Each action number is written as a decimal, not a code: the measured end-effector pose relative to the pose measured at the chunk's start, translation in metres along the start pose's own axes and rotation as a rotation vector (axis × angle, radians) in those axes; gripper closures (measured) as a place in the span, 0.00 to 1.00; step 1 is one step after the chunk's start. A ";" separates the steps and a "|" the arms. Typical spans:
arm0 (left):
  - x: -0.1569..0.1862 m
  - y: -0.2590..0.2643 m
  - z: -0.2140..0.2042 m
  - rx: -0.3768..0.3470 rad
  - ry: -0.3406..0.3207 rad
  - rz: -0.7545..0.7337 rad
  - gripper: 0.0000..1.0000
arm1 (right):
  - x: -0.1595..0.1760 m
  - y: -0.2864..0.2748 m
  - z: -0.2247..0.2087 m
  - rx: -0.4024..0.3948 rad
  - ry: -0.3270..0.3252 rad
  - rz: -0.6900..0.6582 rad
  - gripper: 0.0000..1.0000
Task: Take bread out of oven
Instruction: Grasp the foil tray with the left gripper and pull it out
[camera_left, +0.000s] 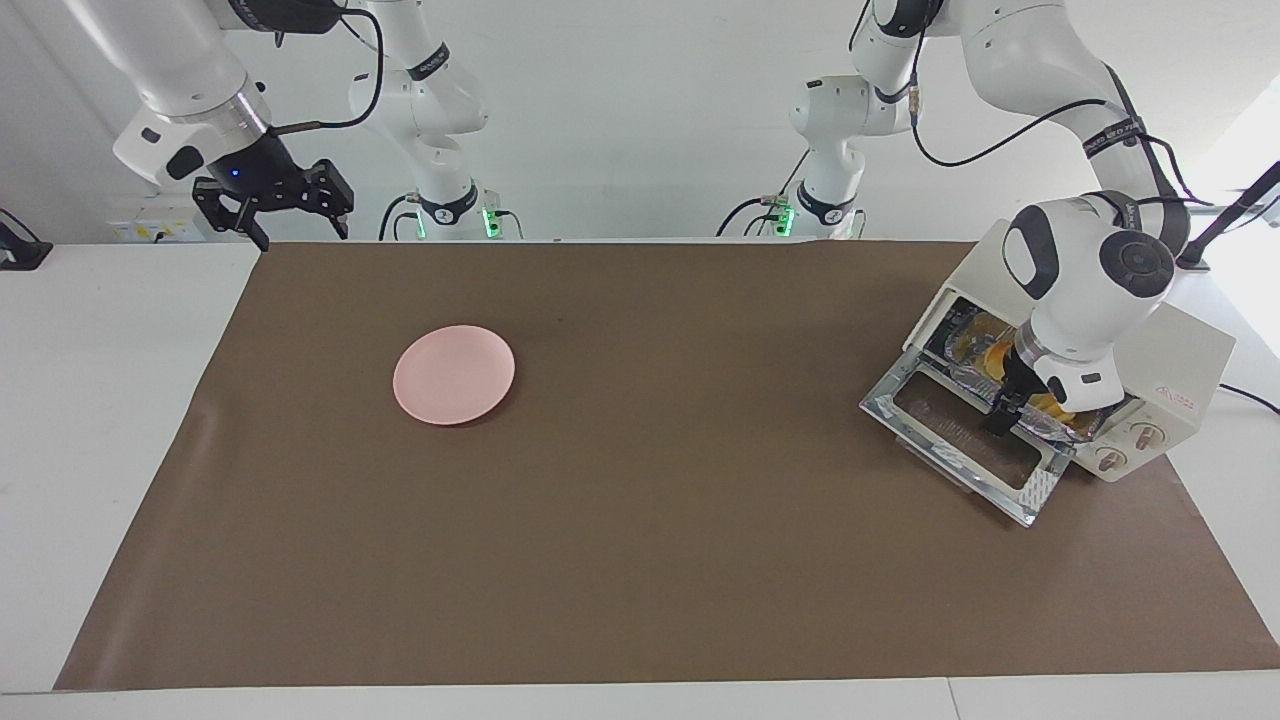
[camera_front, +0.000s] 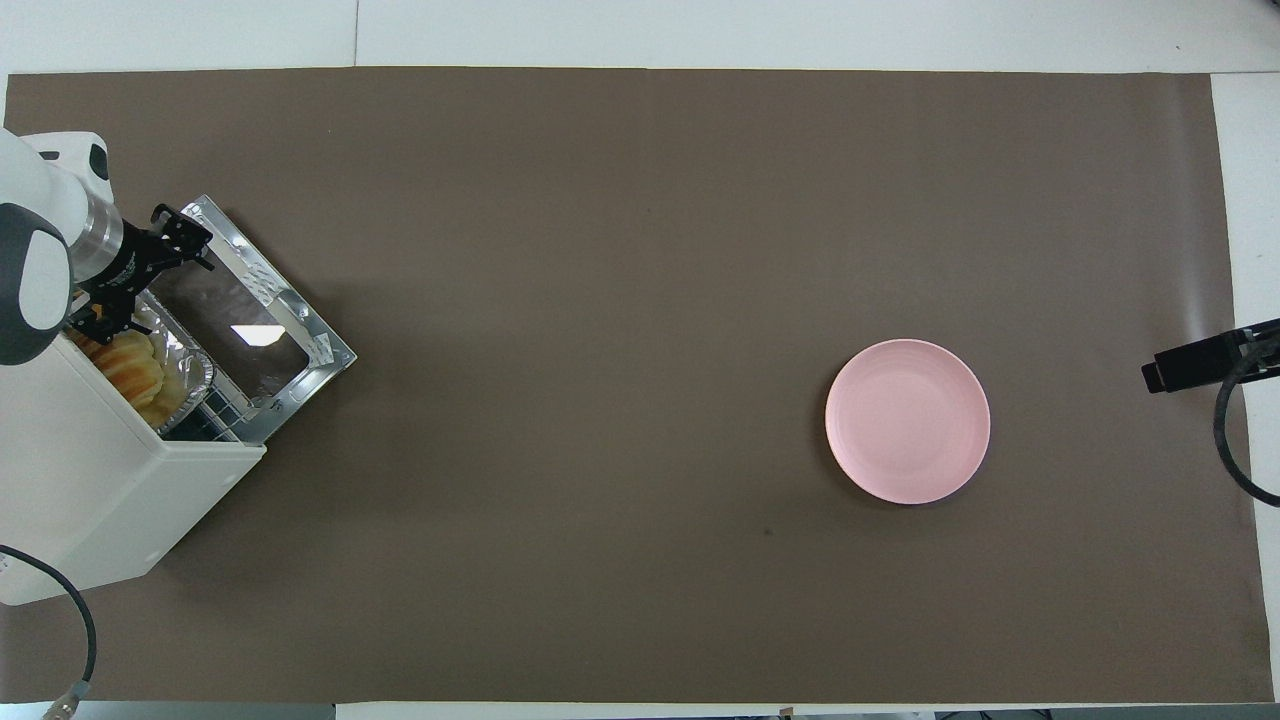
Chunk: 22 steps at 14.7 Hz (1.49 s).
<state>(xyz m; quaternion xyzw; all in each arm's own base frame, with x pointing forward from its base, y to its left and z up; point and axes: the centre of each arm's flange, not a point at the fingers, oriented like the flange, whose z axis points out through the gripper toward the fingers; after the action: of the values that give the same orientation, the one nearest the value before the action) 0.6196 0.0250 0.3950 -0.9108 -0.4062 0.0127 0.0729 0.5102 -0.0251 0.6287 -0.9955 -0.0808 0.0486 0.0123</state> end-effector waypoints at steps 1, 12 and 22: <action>-0.001 -0.001 0.004 0.005 -0.002 0.002 0.19 | 0.000 0.000 0.000 0.000 0.000 0.000 0.00; -0.030 0.029 -0.019 -0.009 0.086 0.132 0.98 | 0.000 0.001 0.000 0.000 0.000 0.002 0.00; -0.306 0.187 -0.066 -0.172 0.025 0.694 0.98 | -0.001 0.006 0.000 0.002 0.000 0.013 0.00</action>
<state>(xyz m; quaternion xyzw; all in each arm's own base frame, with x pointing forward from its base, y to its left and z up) 0.5587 -0.3334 0.4227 -0.9974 -0.0715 -0.0088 -0.0078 0.5098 -0.0316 0.6287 -0.9960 -0.0745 0.0485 0.0128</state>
